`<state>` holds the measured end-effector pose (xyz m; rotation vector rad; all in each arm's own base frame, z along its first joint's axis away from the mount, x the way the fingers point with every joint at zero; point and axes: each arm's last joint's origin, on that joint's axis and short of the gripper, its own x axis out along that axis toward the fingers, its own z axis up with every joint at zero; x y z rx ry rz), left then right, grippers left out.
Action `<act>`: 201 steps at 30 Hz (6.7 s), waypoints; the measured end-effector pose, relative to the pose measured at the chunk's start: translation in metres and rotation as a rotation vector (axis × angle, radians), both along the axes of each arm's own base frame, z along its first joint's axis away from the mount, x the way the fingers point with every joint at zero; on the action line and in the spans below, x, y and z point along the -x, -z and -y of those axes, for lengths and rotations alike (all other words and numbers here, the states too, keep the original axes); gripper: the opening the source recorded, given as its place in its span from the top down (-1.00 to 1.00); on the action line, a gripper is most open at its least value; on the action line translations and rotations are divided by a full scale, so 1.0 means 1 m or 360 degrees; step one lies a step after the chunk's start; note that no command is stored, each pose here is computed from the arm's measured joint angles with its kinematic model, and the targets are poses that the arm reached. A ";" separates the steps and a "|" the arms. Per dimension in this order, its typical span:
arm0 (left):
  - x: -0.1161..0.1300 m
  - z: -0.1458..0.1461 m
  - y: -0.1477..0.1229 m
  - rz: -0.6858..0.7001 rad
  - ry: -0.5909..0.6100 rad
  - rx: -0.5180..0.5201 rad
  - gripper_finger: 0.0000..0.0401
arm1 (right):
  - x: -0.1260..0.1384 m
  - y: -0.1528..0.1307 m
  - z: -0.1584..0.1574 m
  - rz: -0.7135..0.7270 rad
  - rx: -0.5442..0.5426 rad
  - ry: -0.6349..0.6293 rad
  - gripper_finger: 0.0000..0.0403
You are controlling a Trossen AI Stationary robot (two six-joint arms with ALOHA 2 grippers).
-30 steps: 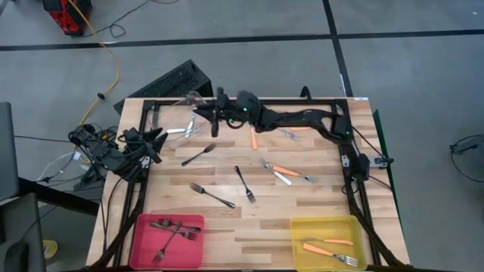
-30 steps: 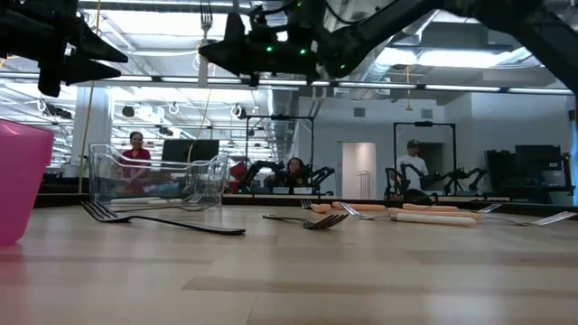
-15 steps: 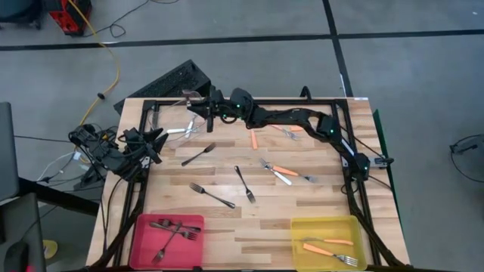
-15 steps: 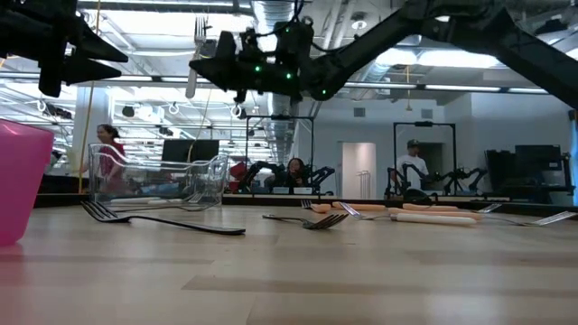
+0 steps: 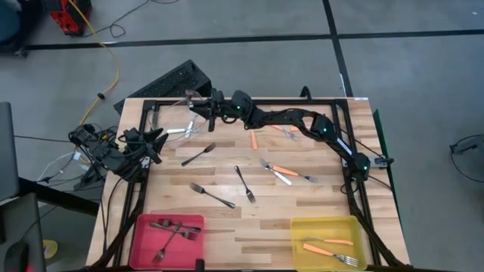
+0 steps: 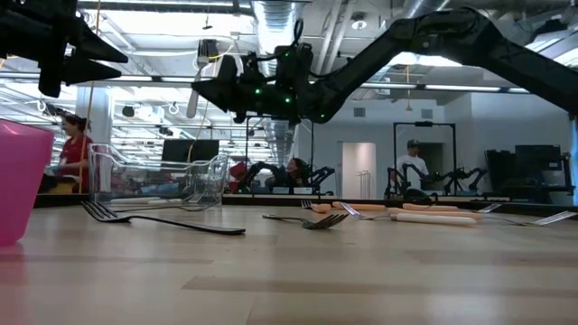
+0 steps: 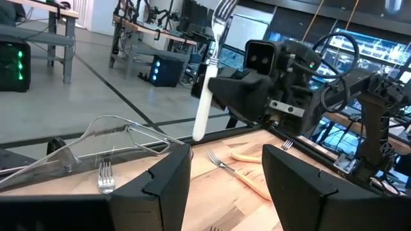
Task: Sort silverware by color (type)
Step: Put the white fork into the transparent bin, then put the orange fork into the yellow bin
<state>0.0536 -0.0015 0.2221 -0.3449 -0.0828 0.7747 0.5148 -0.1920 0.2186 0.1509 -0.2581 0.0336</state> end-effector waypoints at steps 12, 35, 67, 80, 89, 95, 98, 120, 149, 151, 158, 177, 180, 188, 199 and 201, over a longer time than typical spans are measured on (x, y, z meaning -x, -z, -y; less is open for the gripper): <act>0.000 0.000 0.000 -0.0002 -0.0017 -0.0005 0.11 | 0.001 0.017 0.007 0.0149 -0.0009 -0.0067 0.69; 0.001 -0.001 0.001 -0.0003 -0.0044 -0.0013 0.11 | -0.016 -0.021 0.036 -0.0550 -0.0131 0.0225 0.70; 0.001 -0.001 0.001 -0.0013 -0.0041 -0.0019 0.11 | -0.016 0.035 0.049 -0.0858 -0.0384 0.0075 0.70; 0.001 -0.001 0.001 -0.0013 -0.0041 -0.0019 0.11 | -0.016 0.035 0.049 -0.0858 -0.0384 0.0118 0.67; 0.001 -0.001 0.001 -0.0013 -0.0041 -0.0020 0.11 | -0.016 0.035 0.049 -0.0859 -0.0384 0.0118 0.65; 0.001 -0.001 0.001 -0.0013 -0.0042 -0.0019 0.11 | -0.016 0.035 0.049 -0.0858 -0.0383 0.0118 0.65; 0.001 -0.001 0.001 -0.0013 -0.0042 -0.0019 0.11 | -0.016 0.035 0.049 -0.0858 -0.0375 0.0118 0.65; 0.001 -0.001 0.001 -0.0013 -0.0042 -0.0019 0.11 | -0.016 0.034 0.049 -0.0843 -0.0333 0.0119 0.27; 0.000 0.000 0.001 -0.0009 -0.0013 -0.0005 0.11 | 0.173 -0.206 -0.014 -0.1610 0.0091 0.0431 0.35; 0.000 0.000 0.001 -0.0009 -0.0014 -0.0005 0.11 | 0.189 -0.209 -0.020 -0.1764 0.0055 0.0544 0.36; 0.000 0.000 0.001 -0.0009 -0.0014 -0.0005 0.11 | 0.220 -0.191 -0.022 -0.2282 -0.0311 0.0724 0.36; 0.000 0.000 0.002 -0.0014 0.0010 -0.0001 0.11 | 0.226 -0.014 -0.061 -0.3266 -0.0436 0.0462 -0.08; 0.000 0.000 0.002 -0.0015 0.0004 -0.0004 0.11 | 0.237 0.006 -0.088 -0.3330 -0.0468 0.0351 -0.13; 0.001 -0.001 0.002 -0.0016 -0.0028 -0.0015 0.11 | 0.282 0.017 -0.157 -0.3000 -0.0454 0.0317 -0.04; 0.001 -0.001 0.002 -0.0006 -0.0042 -0.0010 0.11 | 0.285 0.032 -0.194 -0.2304 -0.0126 0.0440 -0.04; 0.001 -0.001 0.002 -0.0006 -0.0036 -0.0008 0.11 | 0.282 0.037 -0.194 -0.2334 -0.0116 0.0436 -0.04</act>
